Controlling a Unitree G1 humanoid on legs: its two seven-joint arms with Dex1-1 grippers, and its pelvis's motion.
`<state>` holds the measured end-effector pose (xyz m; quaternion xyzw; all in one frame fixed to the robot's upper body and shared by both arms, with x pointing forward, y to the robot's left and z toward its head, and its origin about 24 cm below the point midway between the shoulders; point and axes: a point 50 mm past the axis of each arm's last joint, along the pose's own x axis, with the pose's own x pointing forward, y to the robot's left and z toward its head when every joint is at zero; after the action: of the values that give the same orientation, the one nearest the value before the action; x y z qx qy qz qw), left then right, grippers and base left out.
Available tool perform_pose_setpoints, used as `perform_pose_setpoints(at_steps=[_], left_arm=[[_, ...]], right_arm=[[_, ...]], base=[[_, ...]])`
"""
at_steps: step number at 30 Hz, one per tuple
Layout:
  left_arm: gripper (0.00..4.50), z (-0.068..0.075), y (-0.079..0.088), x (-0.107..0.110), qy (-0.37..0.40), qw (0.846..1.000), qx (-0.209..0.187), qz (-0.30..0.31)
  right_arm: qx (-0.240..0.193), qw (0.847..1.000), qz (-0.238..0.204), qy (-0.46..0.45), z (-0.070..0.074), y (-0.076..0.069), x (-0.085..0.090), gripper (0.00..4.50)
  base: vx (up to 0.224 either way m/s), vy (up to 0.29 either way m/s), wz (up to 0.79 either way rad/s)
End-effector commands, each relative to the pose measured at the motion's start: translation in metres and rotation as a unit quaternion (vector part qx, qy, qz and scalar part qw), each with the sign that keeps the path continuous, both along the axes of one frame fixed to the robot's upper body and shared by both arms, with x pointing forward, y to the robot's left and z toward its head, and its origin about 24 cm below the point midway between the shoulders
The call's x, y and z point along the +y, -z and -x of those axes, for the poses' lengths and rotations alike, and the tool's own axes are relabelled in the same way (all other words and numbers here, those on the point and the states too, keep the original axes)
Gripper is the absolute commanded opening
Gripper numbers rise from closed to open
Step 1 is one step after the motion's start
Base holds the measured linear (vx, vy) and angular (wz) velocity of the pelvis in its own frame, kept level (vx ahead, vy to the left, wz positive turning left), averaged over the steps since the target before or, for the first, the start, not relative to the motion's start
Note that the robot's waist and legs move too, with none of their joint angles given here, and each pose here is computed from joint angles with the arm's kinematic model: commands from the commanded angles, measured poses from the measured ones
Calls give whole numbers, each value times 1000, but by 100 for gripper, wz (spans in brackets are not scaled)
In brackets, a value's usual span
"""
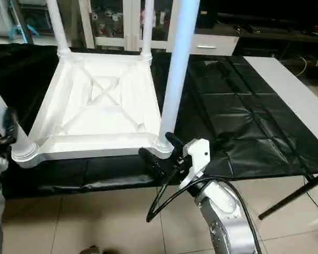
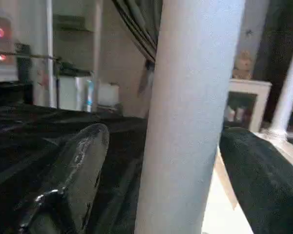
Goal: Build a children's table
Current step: Rotate leg to tighten
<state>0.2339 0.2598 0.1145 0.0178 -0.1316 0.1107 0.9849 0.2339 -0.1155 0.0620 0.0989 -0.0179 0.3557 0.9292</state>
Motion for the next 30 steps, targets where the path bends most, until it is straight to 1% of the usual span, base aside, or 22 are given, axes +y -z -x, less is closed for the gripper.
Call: perform_pose_setpoints(at_steps=[1,4,7,9,12,14,19,20,21,22,23,24,27,28,29,30], left_arm=[[427,-5,-1,4,10,1000,7,6],[447,-15,-3,7,22,1000,19,6],[447,-18,-6,8,23,1000,16,-1],[447,-22,-9,6,35,999,14,2],[447,-23,-10,6,44,999,17,4],[447,-25,-8,3,60,998,32,7],[447,-25,-6,2,64,997,39,9],[430,-25,-5,2,66,997,40,8],[430,-25,-5,2,67,997,40,9],[418,-25,-5,1,71,996,44,12],[411,-25,-5,1,71,996,44,12],[401,-25,-4,0,76,996,47,18],[373,-26,-4,0,81,995,51,22],[355,-26,-4,0,81,995,54,25],[355,-26,-4,0,80,995,55,27],[346,-26,-4,0,80,995,56,28]], right_arm=[[-8,1000,-1,7,-1,-3,-3,450],[-9,1000,-1,6,-2,-3,-1,450],[-9,1000,-3,5,-2,-3,-1,450],[-10,1000,-12,-6,0,-4,0,450],[-9,1000,-18,-17,2,-5,1,450],[-1,998,-24,-63,10,-6,3,450],[10,995,-17,-101,14,-6,3,450],[14,994,-12,-111,15,-6,3,450],[15,993,-11,-113,15,-5,3,450],[20,992,4,-124,15,-5,0,450],[20,992,4,-124,15,-5,0,450],[22,992,16,-127,14,-4,-2,450],[24,991,22,-132,14,-5,-4,450],[24,990,25,-135,15,-5,-4,450],[24,990,26,-137,16,-5,-5,450],[25,990,27,-138,17,-5,-5,450]], base=[[0,0,0],[0,0,0],[0,0,0],[0,0,0],[0,0,0],[0,0,0],[0,0,0],[0,0,0],[0,0,0],[0,0,0],[0,0,0],[0,0,0],[0,0,0],[0,0,0],[0,0,0],[0,0,0]])
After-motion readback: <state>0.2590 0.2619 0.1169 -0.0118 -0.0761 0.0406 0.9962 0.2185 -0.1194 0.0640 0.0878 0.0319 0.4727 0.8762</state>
